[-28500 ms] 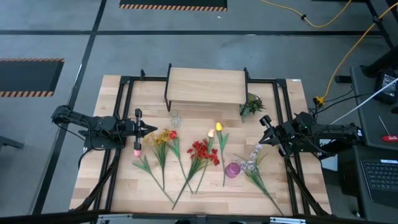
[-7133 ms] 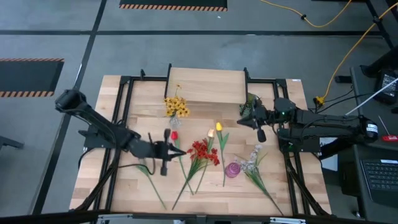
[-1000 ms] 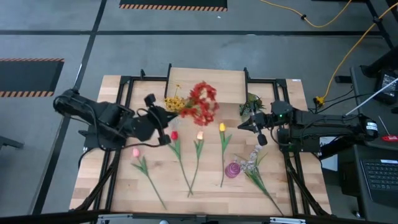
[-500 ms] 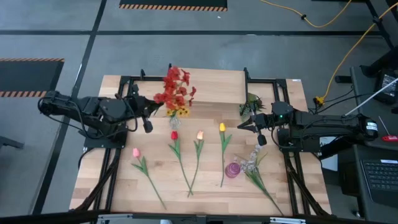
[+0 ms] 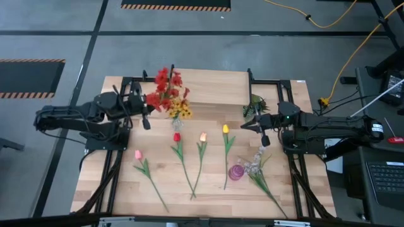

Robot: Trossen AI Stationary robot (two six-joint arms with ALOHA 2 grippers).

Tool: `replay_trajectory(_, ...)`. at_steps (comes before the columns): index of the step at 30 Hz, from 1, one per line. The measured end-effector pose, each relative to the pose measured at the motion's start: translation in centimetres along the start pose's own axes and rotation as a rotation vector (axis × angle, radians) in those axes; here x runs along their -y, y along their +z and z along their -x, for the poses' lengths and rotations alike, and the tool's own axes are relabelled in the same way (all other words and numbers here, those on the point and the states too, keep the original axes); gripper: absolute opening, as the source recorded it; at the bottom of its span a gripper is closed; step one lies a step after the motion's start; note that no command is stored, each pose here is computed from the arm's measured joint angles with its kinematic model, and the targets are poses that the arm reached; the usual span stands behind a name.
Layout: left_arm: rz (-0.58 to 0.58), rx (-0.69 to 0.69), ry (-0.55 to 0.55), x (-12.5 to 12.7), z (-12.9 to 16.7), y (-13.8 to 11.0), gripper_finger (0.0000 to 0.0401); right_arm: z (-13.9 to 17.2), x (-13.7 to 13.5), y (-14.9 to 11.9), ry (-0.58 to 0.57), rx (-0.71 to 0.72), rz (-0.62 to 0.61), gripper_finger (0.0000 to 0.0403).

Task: Pick and place flowers into a vace then onto a shelf
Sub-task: Put the red flowers into the transparent vase

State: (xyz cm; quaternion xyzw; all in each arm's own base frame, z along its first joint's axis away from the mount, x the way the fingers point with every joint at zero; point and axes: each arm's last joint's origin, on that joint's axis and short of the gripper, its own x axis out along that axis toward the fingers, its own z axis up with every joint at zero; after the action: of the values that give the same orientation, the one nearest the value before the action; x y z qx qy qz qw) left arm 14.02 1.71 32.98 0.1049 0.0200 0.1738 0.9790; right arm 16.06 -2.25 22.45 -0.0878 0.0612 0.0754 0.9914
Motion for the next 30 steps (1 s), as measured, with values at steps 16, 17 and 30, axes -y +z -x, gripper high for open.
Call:
replay_trajectory(16, 0.045, 0.120, 0.003, -0.9, -0.9, -5.2, 0.0006, 0.0, 0.1, 0.4, -0.009, 0.040, 0.016, 0.0018)
replay_trajectory(17, 0.056, 0.116, 0.006, -0.8, -0.9, -5.5, 0.0006, 0.0, 0.1, 0.4, -0.009, 0.040, 0.016, 0.0018)
replay_trajectory(30, 0.165, 0.122, 0.033, -0.8, -1.0, -6.6, 0.0006, 0.0, 0.1, 0.4, -0.009, 0.039, 0.017, 0.0018)
